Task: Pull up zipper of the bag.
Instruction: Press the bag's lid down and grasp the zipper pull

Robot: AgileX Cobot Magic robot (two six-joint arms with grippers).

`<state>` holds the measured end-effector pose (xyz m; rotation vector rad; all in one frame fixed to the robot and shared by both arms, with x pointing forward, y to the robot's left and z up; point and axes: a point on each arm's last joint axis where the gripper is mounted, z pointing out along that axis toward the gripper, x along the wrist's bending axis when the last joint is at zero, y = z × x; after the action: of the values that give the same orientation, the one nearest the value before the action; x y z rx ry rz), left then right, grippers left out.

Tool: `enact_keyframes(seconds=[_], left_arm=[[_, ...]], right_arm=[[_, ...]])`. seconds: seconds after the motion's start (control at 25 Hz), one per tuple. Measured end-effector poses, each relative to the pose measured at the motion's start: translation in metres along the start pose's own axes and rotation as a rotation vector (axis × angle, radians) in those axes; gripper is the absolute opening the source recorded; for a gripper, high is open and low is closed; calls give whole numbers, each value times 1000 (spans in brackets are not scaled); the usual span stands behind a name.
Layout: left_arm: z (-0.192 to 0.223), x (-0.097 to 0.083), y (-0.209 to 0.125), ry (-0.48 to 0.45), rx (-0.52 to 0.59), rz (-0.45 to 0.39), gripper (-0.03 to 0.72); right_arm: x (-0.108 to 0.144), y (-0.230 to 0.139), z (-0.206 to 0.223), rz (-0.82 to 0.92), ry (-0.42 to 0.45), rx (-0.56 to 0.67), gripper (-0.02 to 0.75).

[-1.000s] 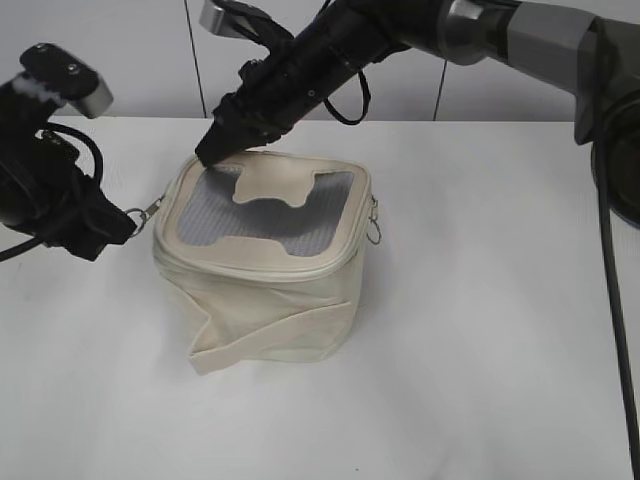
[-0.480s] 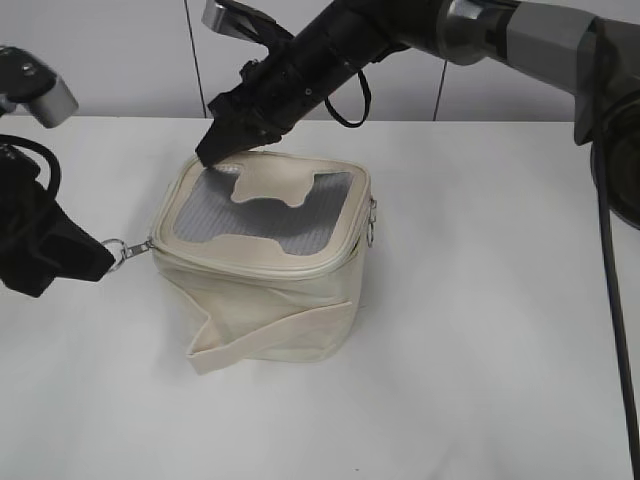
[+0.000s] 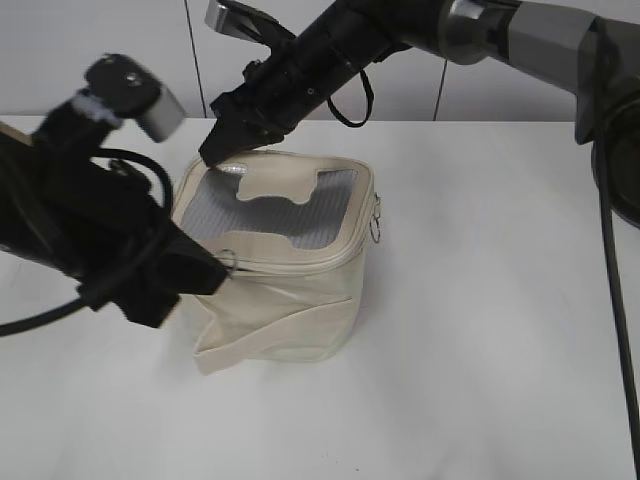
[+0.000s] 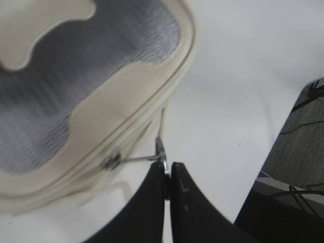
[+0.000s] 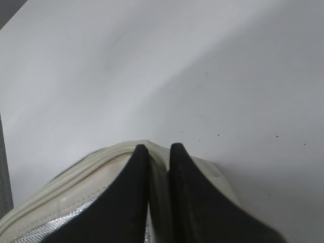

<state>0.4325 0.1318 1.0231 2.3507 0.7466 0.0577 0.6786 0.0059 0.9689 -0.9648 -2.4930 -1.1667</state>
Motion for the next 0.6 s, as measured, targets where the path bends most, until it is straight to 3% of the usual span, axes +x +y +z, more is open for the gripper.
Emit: enact_keyframes(seconds=[0.2, 0.44, 0.6], left_arm=[[31, -31, 12, -36, -35, 76, -8], [34, -32, 18, -39, -38, 69, 20], [21, -20, 10, -69, 16, 15, 192]], right_arm=[[0, 0, 0, 0, 0, 1, 96], [-1, 0, -2, 13, -1, 2, 103], [-13, 0, -17, 30, -9, 20, 323]])
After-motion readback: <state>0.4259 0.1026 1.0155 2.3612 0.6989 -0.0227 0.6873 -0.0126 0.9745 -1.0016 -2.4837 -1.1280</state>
